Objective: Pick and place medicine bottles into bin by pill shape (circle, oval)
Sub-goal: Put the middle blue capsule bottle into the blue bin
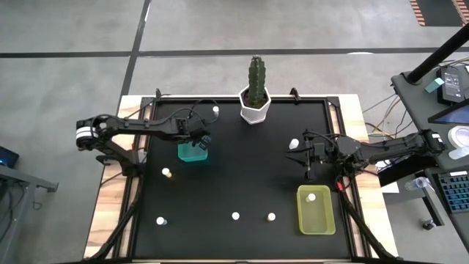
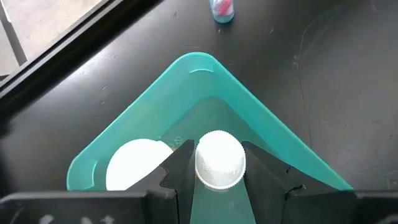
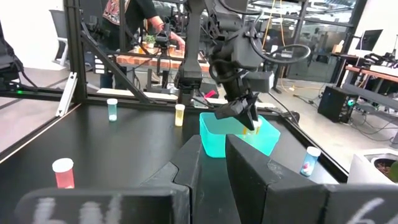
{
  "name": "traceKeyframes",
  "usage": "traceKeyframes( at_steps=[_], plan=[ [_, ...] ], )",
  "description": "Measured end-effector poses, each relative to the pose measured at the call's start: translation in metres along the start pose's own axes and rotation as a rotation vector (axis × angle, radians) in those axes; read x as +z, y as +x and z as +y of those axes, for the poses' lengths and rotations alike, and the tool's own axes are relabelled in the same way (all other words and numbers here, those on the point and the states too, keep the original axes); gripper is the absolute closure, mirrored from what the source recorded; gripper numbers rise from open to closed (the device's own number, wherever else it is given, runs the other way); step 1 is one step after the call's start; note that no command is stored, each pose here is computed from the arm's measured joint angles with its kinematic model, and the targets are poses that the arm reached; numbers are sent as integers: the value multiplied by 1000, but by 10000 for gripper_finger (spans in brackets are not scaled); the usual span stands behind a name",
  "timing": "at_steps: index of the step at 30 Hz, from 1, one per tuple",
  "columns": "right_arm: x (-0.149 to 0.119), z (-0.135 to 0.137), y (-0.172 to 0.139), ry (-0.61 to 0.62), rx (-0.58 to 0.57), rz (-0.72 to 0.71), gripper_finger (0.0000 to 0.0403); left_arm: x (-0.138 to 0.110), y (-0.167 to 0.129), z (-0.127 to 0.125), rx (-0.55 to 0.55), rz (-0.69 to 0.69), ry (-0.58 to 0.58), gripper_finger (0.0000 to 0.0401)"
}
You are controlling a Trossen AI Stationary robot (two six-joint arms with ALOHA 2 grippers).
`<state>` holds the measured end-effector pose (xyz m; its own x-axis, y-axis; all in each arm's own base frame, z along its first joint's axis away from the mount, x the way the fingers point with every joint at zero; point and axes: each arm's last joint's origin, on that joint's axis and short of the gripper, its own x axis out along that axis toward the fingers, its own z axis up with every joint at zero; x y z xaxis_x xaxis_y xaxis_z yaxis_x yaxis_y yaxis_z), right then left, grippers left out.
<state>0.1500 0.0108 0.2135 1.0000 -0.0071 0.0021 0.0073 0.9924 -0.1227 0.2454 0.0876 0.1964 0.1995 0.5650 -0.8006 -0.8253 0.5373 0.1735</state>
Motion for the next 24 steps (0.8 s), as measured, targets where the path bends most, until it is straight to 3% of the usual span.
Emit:
traceKeyframes(
  at_steps=[17,24],
  plan=[
    [-1,0,0,0,1,3,339,1,2,-2,-6,-10,-9,301],
    [-1,0,0,0,1,3,339,1,2,-2,-6,-9,-6,256]
  ],
)
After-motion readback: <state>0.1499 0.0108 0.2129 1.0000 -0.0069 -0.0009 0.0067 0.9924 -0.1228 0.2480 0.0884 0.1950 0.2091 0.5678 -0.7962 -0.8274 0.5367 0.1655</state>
